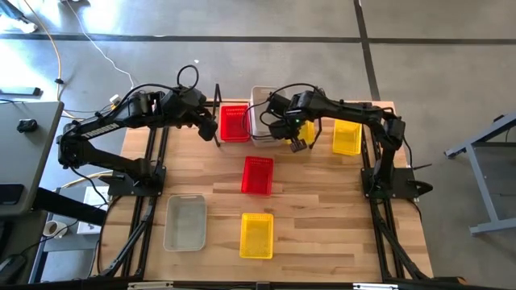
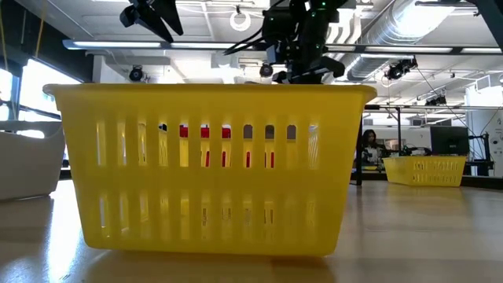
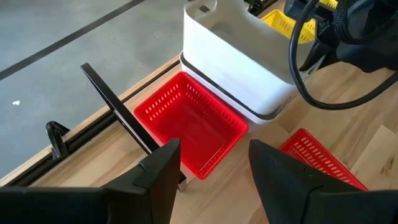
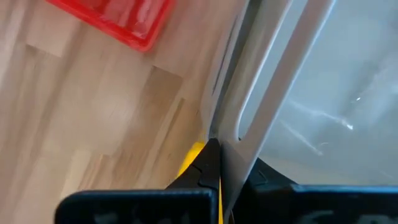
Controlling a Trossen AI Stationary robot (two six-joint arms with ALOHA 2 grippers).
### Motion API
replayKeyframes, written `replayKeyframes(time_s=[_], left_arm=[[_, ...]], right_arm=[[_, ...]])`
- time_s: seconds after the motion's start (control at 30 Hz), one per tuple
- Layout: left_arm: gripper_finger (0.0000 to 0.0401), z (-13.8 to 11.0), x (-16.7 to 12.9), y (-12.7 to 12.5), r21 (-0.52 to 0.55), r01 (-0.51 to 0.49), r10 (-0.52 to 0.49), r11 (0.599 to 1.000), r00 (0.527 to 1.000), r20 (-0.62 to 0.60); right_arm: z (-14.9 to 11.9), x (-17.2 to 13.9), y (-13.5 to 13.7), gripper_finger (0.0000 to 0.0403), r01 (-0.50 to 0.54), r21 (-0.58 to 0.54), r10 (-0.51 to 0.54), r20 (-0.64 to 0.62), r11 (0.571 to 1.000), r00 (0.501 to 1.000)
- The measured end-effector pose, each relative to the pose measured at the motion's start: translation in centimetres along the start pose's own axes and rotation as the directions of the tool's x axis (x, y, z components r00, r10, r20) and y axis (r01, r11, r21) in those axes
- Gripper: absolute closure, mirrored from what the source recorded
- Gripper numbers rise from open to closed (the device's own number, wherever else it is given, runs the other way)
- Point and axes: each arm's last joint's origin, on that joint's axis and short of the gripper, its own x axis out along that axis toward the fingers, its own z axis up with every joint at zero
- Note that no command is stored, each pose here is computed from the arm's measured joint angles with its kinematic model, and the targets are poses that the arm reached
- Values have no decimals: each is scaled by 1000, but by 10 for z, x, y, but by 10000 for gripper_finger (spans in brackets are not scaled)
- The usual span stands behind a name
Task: Stack baskets on shelf by color
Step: Stack the top gray bin on the top of the other gray bin on the shelf, then stack the top yellow bin on the top of the other yellow bin on the shelf
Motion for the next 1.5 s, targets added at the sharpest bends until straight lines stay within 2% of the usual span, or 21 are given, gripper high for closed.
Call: replayKeyframes(time_s=[0.2,0.4,0.77,1.27,1.5], left_arm=[[221,0,0,0,0,0,0,1000,1000,0],[221,0,0,0,0,0,0,1000,1000,0],[221,0,0,0,0,0,0,1000,1000,-1],[221,0,0,0,27,0,0,1000,1000,-2],[221,-1,0,0,30,-3,3,1000,1000,-9]], right_arm=[[0,0,-3,402,63,7,-63,-31,998,998],[0,0,-3,395,59,6,-59,-26,998,998],[1,-2,-4,311,96,8,-95,-50,995,994],[9,-15,-2,304,85,200,-88,7,976,996],[19,-31,4,304,153,307,-155,-19,939,988]])
